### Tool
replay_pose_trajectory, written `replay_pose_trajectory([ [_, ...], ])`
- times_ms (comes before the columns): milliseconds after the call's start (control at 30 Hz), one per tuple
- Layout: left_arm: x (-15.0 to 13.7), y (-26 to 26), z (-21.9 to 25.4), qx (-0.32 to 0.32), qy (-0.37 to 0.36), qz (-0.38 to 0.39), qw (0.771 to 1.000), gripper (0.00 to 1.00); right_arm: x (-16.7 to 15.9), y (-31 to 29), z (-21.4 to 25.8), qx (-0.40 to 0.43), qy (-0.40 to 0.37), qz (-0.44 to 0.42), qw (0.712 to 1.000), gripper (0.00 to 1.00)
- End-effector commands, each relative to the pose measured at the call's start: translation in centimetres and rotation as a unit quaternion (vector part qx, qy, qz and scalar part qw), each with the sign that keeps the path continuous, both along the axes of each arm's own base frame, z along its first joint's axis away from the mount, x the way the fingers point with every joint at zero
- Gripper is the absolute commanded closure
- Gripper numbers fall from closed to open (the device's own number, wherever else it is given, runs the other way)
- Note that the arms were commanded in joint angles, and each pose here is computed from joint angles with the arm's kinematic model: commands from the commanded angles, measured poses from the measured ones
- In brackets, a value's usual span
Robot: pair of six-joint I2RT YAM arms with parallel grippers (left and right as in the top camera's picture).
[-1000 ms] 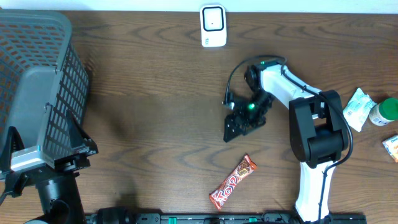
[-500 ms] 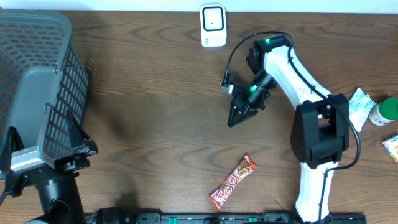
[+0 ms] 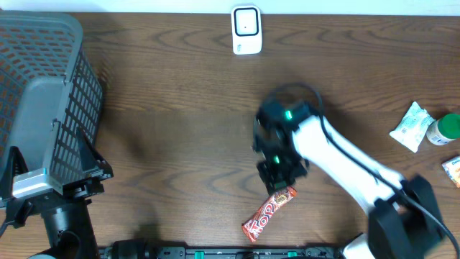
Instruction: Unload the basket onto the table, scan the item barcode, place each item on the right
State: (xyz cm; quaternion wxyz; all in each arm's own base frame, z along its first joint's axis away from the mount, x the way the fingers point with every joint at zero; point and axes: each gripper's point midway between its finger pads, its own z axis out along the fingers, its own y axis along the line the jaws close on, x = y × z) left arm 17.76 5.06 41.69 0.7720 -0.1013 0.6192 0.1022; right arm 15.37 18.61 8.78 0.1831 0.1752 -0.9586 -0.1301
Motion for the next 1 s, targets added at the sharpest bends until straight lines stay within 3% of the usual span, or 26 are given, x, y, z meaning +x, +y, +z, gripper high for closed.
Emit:
replay_pose_trajectory([
  [0, -0.2, 0.0, 0.0, -0.003, -0.005, -0.001, 1.000, 0.02, -3.3, -2.6, -1.7, -0.060, -0.007, -0.084, 0.995, 0.99],
  [100, -0.2, 0.0, 0.0, -0.003, -0.005, -0.001, 1.000, 0.02, -5.0, -3.6, -3.2, -0.066, -0.020, -0.114, 0.991, 0.99],
  [367, -0.2, 0.0, 0.0, -0.003, -0.005, -0.001, 1.000, 0.02, -5.1, -1.6, -6.7, -0.026, -0.029, -0.153, 0.987, 0.99],
  [667, -0.2, 0.0, 0.0, -0.003, -0.005, -0.001, 1.000, 0.02, -5.9, -1.2, -10.5, -0.067, 0.001, -0.156, 0.986, 0.99],
  [967, -0.2, 0.0, 0.0, -0.003, -0.005, -0.001, 1.000, 0.02, -0.4, 5.7, -9.1, 0.088, -0.058, -0.162, 0.981, 0.99],
])
